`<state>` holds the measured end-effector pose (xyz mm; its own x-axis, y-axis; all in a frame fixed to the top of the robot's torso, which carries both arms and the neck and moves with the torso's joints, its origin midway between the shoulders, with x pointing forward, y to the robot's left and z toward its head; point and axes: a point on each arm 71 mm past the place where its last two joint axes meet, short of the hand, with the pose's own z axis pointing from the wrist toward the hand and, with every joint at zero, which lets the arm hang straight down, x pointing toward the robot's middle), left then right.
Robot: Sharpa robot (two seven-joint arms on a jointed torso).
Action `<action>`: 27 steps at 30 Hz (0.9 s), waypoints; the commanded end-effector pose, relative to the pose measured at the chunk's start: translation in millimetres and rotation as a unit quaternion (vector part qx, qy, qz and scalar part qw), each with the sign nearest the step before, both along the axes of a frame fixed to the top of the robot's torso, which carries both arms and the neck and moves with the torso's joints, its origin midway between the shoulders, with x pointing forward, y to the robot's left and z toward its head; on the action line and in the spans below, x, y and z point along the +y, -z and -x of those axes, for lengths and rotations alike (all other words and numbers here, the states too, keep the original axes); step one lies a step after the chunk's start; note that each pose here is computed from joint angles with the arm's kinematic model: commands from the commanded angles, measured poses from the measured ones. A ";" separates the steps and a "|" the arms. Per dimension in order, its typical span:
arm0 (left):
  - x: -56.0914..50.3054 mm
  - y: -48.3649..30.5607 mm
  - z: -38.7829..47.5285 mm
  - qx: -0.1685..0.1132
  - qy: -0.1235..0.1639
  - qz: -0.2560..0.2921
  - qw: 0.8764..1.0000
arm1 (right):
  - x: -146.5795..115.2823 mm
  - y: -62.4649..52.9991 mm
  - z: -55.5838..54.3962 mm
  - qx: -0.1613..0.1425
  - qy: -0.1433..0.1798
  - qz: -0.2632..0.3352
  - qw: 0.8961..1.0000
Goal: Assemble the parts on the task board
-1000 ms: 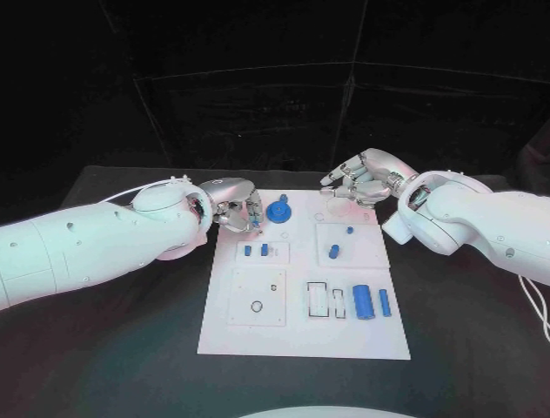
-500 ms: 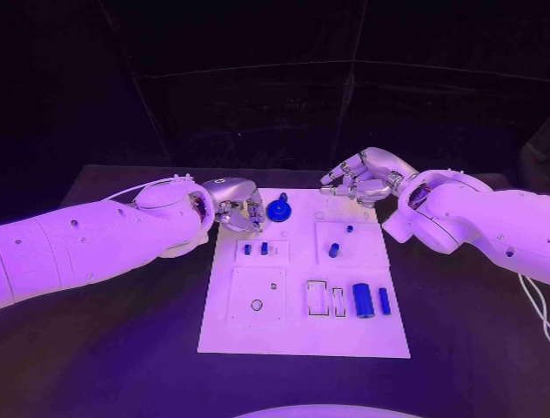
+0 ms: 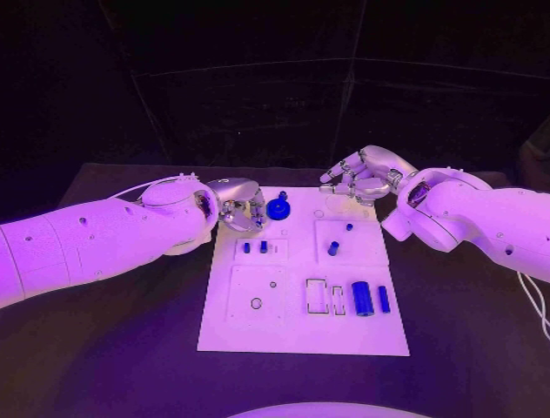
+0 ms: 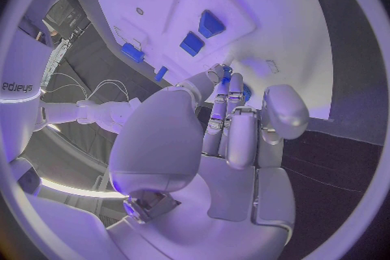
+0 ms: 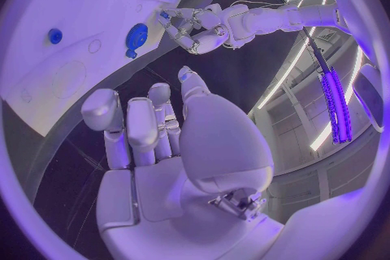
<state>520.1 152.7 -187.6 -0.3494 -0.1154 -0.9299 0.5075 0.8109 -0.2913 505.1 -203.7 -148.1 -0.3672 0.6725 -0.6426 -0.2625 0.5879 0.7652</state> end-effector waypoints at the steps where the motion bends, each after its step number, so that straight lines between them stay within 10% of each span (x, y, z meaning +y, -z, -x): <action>1: -2.5 1.5 0.4 0.009 0.007 -0.002 1.000 | 1.2 -1.9 0.1 -0.006 -0.002 -0.003 1.000; 27: -3.8 8.8 0.6 0.031 0.011 -0.017 0.999 | 1.4 -1.9 0.2 -0.006 -0.003 -0.002 1.000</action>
